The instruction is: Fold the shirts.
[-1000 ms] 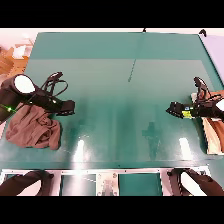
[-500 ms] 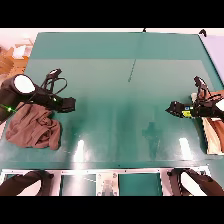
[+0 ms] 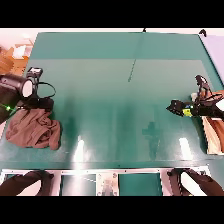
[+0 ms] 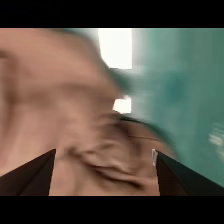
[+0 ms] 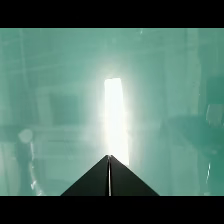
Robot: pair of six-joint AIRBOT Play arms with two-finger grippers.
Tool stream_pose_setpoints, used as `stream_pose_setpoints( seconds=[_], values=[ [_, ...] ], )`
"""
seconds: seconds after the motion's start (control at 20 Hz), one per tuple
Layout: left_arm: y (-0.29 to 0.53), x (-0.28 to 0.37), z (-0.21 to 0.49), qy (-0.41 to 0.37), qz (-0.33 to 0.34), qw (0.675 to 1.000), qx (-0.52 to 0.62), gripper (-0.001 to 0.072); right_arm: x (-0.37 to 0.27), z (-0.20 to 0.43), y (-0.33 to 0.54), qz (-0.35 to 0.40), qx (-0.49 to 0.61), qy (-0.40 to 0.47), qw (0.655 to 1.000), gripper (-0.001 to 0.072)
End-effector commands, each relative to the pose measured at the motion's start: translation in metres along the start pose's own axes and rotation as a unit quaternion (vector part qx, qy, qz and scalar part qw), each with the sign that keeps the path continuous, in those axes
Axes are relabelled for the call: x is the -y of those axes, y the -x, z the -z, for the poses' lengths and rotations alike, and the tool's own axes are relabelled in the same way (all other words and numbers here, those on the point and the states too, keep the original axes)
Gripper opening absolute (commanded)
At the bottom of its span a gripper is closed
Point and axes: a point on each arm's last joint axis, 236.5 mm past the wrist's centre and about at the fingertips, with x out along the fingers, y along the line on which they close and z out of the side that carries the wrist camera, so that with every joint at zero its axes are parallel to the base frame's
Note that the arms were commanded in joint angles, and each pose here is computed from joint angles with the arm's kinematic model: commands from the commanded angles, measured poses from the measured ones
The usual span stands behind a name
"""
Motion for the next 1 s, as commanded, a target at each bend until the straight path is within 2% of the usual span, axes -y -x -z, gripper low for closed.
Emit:
stream_pose_setpoints(
  seconds=[0.0,0.3,0.35,0.4,0.45,0.55,0.6,0.65,0.85,0.95],
  values=[
    [-0.021,-0.021,-0.006,0.007,-0.059,0.998,0.021,0.0701,0.001,-0.007,0.0,0.002,0.014,0.0,1.0,0.0025],
    [-0.088,-0.003,0.038,-0.05,-0.066,0.992,-0.094,0.0699,0.002,-0.017,0.0,0.005,0.035,0.0,0.999,0.0025],
    [-0.091,-0.003,0.044,-0.058,-0.07,0.99,-0.108,0.0637,0.002,-0.017,0.0,0.005,0.035,0.0,0.999,0.0025],
    [-0.094,-0.003,0.046,-0.068,-0.07,0.989,-0.115,0.044,0.002,-0.017,0.0,0.005,0.035,0.0,0.999,0.0025],
    [-0.096,-0.002,0.043,-0.07,-0.069,0.989,-0.11,0.0348,0.002,-0.017,0.0,0.005,0.035,0.0,0.999,0.0025],
    [-0.102,0.003,0.032,-0.076,-0.063,0.991,-0.086,0.0342,0.002,-0.017,0.0,0.005,0.035,0.0,0.999,0.0025],
    [-0.107,0.005,0.03,-0.08,-0.062,0.991,-0.083,0.0218,0.003,-0.017,0.0,0.005,0.035,0.0,0.999,0.0025],
    [-0.11,0.006,0.031,-0.081,-0.062,0.991,-0.088,0.0027,0.002,-0.017,0.0,0.005,0.035,0.0,0.999,0.0025],
    [-0.081,0.02,0.013,-0.108,-0.033,0.99,-0.084,0.0021,0.002,-0.017,0.0,0.005,0.036,0.0,0.999,0.0024],
    [-0.03,0.051,-0.022,-0.119,0.016,0.992,-0.036,0.0021,0.002,-0.017,0.001,0.005,0.036,0.0,0.999,0.0024]
  ],
)
